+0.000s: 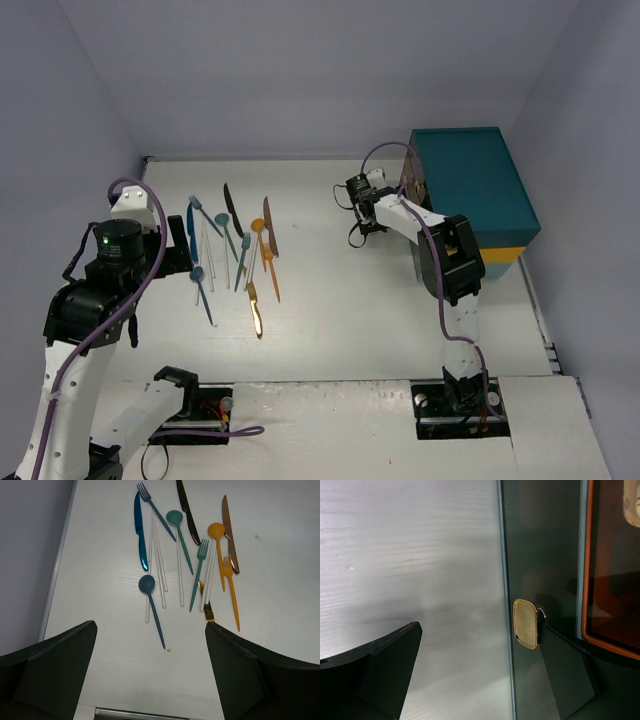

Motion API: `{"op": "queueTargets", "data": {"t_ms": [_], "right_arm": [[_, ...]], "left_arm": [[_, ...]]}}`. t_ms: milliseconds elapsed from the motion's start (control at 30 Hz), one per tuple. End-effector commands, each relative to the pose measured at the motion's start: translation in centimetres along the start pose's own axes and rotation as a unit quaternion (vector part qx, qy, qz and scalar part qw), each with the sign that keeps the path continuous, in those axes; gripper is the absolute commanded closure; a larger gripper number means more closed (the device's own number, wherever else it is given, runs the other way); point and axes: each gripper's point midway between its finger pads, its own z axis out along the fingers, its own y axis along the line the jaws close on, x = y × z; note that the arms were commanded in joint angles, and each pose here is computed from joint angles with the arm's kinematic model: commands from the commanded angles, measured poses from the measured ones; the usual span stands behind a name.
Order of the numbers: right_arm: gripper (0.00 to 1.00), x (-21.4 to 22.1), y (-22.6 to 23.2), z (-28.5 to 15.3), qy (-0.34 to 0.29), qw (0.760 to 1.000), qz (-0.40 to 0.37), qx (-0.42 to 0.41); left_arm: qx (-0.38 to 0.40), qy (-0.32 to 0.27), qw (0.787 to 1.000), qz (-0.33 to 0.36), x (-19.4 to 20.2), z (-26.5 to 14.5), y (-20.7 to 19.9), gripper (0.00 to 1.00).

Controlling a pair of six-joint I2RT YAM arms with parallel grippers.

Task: Sort the eating utensils into containers

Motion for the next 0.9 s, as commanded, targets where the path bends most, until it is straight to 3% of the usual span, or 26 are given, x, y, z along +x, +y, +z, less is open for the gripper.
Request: {"op": "queueTargets", "data": {"t_ms": [0,133,567,867], "right_arm": [[0.01,-0.9,-0.5,0.0,-0.004,1.000,0.013,-0.004],[0.05,-0.8,1.4,-0.7,-0.001,0.998,0.011,-0.060],[0.06,-2.5,10.8,-7.9,-0.041,0.977,-0.007,-0.209],[0.02,-4.4,12.7,-12.1,-0.079,0.969,0.003,-0.233]], "left_arm": [[0.002,-0.011,1.000,-0.001,-0.8,0.4,-0.3,0.12],[0.000,-0.011,1.000,0.000,-0.9,0.4,-0.3,0.12],[-0.001,-0.014,1.000,0.002,-0.9,0.2,-0.1,0.12],[-0.003,-0.018,1.000,0.006,-0.8,-0.1,0.1,0.12]]}}
